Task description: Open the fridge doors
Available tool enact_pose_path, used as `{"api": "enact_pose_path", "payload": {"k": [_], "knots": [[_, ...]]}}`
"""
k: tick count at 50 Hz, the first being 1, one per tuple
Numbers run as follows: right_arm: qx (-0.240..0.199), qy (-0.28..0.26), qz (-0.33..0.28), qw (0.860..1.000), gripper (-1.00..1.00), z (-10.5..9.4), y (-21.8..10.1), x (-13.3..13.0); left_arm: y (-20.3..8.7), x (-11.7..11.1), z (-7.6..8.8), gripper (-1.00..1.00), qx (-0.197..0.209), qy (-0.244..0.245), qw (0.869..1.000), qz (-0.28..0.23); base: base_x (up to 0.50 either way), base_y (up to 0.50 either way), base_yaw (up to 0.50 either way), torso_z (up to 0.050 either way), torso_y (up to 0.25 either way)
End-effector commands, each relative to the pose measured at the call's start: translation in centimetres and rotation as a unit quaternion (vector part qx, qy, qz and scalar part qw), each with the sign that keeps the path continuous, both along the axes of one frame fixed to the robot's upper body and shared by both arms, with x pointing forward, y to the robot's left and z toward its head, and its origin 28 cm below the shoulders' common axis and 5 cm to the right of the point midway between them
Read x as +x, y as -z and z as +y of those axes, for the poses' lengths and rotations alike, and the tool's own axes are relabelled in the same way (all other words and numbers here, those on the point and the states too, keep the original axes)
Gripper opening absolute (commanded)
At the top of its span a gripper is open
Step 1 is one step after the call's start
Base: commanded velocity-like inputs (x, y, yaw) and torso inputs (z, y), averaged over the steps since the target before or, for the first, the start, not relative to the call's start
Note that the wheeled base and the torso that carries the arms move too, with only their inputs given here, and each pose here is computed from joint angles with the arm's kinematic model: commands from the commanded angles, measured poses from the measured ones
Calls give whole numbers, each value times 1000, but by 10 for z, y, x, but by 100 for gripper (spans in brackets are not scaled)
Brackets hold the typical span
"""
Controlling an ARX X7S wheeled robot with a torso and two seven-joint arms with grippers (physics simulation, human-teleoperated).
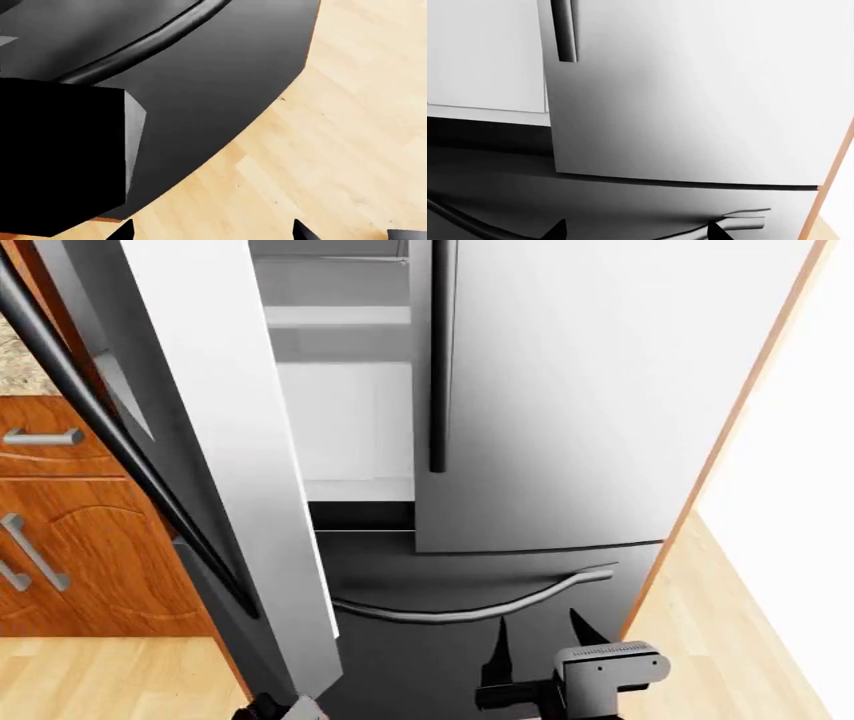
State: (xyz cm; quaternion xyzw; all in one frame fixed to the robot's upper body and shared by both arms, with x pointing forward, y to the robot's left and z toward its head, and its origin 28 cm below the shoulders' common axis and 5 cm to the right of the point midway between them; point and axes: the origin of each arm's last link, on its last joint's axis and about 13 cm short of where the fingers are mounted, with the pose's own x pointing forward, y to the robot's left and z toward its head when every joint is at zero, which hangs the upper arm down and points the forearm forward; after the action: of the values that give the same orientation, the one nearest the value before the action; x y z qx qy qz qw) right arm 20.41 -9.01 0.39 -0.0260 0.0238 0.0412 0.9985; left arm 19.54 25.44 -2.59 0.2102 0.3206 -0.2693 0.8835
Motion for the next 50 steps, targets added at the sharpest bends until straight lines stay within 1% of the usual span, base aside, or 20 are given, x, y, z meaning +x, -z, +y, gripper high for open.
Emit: {"api": "enact_pose_path", "payload": {"k": [1,7,13,16,23,27,33,41,42,45,47,50], "knots": [[0,1,-1,1000,100,0,0,0,-19,-10,-28,100,-36,81,996,-15,0,0,0,0,0],[0,1,-3,1000,100,0,0,1,-20,-21,-37,100,-44,115,992,-4,0,0,0,0,0],[0,0,-4,1000,100,0,0,1,-20,-31,-43,100,-58,132,990,5,0,0,0,0,0],[0,0,-4,1000,100,0,-1,0,-23,-36,-46,100,-71,138,988,7,0,0,0,0,0],[-1,0,-3,1000,100,0,0,1,-36,-46,-50,100,-88,161,983,1,0,0,0,0,0],[-1,0,-3,1000,100,0,0,1,-48,-50,-55,100,-100,173,980,-11,0,0,0,0,0],[-2,0,-2,1000,100,0,-1,0,-72,-53,-65,100,-135,185,972,-47,0,0,0,0,0],[6,5,1,1000,100,-1,0,1,-102,-54,-76,100,-176,180,963,-92,0,0,0,0,0],[9,8,3,1000,100,-1,-1,1,-105,-53,-77,100,-179,180,962,-97,0,0,0,0,0],[39,49,14,998,100,-11,-6,7,-114,-55,-81,100,-188,183,959,-110,0,0,0,0,0],[59,90,16,994,100,-24,-13,11,-119,-56,-83,100,-194,186,956,-116,0,0,0,0,0],[68,148,15,986,100,-46,-21,13,-124,-56,-87,100,-198,191,954,-122,0,0,0,0,0]]}}
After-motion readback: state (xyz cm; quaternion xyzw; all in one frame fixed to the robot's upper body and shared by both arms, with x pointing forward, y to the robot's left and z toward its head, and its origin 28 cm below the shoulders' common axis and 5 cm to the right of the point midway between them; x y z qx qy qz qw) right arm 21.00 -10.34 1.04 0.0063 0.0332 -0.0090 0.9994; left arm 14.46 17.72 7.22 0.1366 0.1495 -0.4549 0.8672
